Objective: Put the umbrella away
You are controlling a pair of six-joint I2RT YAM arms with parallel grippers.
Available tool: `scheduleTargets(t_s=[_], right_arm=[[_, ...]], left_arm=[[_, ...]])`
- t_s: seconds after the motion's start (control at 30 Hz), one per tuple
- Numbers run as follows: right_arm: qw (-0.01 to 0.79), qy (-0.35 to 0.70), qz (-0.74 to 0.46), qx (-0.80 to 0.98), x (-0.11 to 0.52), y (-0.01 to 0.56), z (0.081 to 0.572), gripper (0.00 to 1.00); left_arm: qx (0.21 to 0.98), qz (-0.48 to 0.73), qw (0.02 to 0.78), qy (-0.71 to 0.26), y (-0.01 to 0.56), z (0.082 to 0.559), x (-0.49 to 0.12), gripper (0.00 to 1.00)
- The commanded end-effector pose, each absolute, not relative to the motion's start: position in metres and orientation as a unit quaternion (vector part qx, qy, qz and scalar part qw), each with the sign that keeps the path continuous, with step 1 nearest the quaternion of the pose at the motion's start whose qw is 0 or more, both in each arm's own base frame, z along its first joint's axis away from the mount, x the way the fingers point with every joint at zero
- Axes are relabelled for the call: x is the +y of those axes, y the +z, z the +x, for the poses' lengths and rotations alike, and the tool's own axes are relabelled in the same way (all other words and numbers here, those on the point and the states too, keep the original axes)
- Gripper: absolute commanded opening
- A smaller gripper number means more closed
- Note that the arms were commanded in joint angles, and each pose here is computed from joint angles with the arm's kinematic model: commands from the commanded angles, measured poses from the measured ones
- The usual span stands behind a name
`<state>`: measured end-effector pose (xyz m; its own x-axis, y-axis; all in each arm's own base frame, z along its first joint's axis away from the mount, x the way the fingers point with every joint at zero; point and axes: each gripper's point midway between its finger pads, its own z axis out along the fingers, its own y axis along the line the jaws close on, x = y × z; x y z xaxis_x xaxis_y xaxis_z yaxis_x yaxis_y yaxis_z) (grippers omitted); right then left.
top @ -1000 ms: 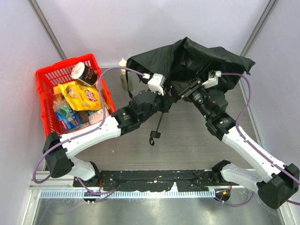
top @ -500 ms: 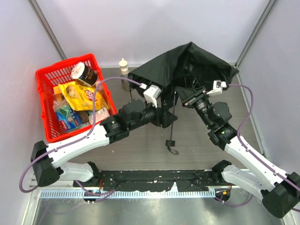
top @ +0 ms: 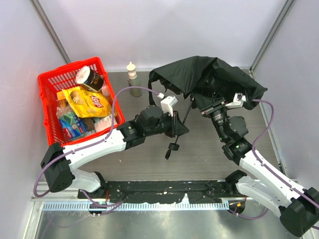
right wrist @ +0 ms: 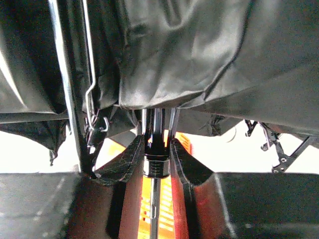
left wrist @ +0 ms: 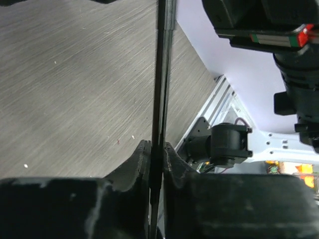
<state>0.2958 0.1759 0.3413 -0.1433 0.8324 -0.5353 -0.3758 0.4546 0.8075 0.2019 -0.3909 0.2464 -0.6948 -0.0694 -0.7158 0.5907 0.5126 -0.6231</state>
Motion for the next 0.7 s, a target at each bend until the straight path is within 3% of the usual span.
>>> scheduleTargets(t_s=[0.0,0.07,0.13,0.23,0.27,0.43,0.53,0.67], right_arm=[[0.678,0.493,0.191,0.51,0.156,0.4,0.283,0.01],[0.663,0.475,0.179,0.551,0.163,0.392,0.287,0.03],[0.644,0.464,0.164,0.586,0.171,0.386,0.287,0.26],[0.611,0.462,0.172,0.619,0.176,0.362,0.287,0.37],[0.607,0.461,0.173,0.624,0.176,0.356,0.287,0.45],[0.578,0.471,0.183,0.641,0.184,0.34,0.287,0.49],[0.563,0.461,0.199,0.656,0.182,0.336,0.288,0.59],[0.544,0.441,0.239,0.672,0.172,0.324,0.284,0.64]], left_arm=[[0.788,0.175,0.359,-0.469,0.255,0.203,-0.393,0.02],[0.789,0.179,0.375,-0.452,0.256,0.209,-0.39,0.0],[0.782,0.184,0.391,-0.449,0.262,0.213,-0.39,0.0],[0.764,0.183,0.417,-0.458,0.275,0.218,-0.39,0.0],[0.758,0.179,0.427,-0.458,0.279,0.221,-0.39,0.0],[0.758,0.174,0.448,-0.441,0.286,0.23,-0.388,0.0],[0.755,0.172,0.458,-0.437,0.291,0.233,-0.386,0.0],[0.756,0.153,0.478,-0.421,0.292,0.244,-0.381,0.0]])
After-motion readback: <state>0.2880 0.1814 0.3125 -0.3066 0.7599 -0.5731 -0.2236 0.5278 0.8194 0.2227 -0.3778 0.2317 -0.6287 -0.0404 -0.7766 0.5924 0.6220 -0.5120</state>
